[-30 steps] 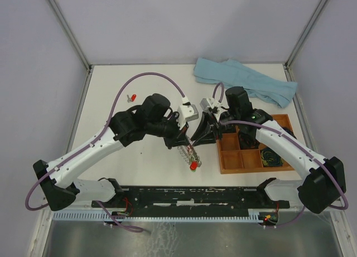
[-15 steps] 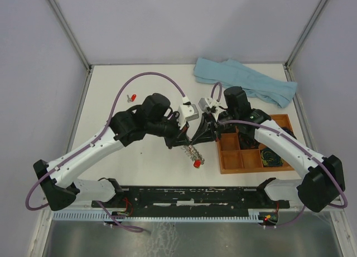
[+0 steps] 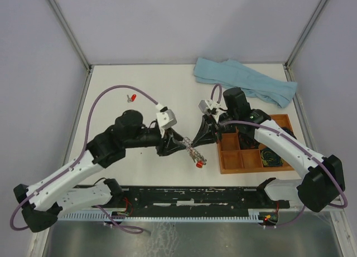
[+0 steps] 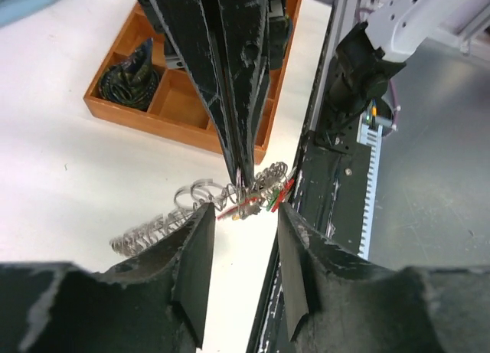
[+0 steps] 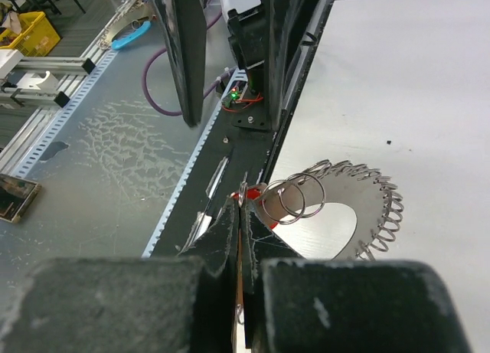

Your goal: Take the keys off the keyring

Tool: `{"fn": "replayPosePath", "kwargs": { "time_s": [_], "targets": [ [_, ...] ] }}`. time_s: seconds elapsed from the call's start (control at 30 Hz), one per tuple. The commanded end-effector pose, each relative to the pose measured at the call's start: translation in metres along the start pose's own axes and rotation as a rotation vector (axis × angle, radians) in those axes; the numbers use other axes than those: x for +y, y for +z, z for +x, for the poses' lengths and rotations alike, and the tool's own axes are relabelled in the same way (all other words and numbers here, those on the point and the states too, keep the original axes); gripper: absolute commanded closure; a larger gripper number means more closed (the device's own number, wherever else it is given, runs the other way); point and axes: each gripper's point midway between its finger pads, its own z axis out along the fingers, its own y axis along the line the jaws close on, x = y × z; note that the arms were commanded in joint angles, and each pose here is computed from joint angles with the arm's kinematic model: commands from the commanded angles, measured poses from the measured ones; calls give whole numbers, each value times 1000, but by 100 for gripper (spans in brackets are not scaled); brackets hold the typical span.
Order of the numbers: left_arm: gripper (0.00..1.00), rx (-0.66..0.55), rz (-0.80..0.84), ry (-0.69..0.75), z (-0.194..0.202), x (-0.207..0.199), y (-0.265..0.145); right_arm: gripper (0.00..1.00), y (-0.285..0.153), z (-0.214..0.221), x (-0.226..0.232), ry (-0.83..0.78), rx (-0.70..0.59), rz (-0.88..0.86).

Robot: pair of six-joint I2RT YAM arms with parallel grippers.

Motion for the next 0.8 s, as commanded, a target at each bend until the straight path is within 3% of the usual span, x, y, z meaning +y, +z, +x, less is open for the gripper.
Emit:
{"fn": "replayPosePath", "kwargs": {
  "time_s": [0.0,0.1,0.2,0.57,0.77],
  "targets": [
    [51,-311,-20,22,-32,-8,-22,99,-3,-22,13,-92,-34,-67],
    [47,-440,5,6,-19,-13,-27,99,-3,-21,15,-100,-33,-75],
    [53,-532,30,-47,-13,-14,-25,99,-2,-20,14,-99,-30,-76],
    [55,-585,94,-217,-1,-11,-3,99,-2,-16,11,-88,-24,-72],
    [57,-567,124,-232,1,-14,2,99,-2,-15,10,-87,-24,-73]
  ]
}}
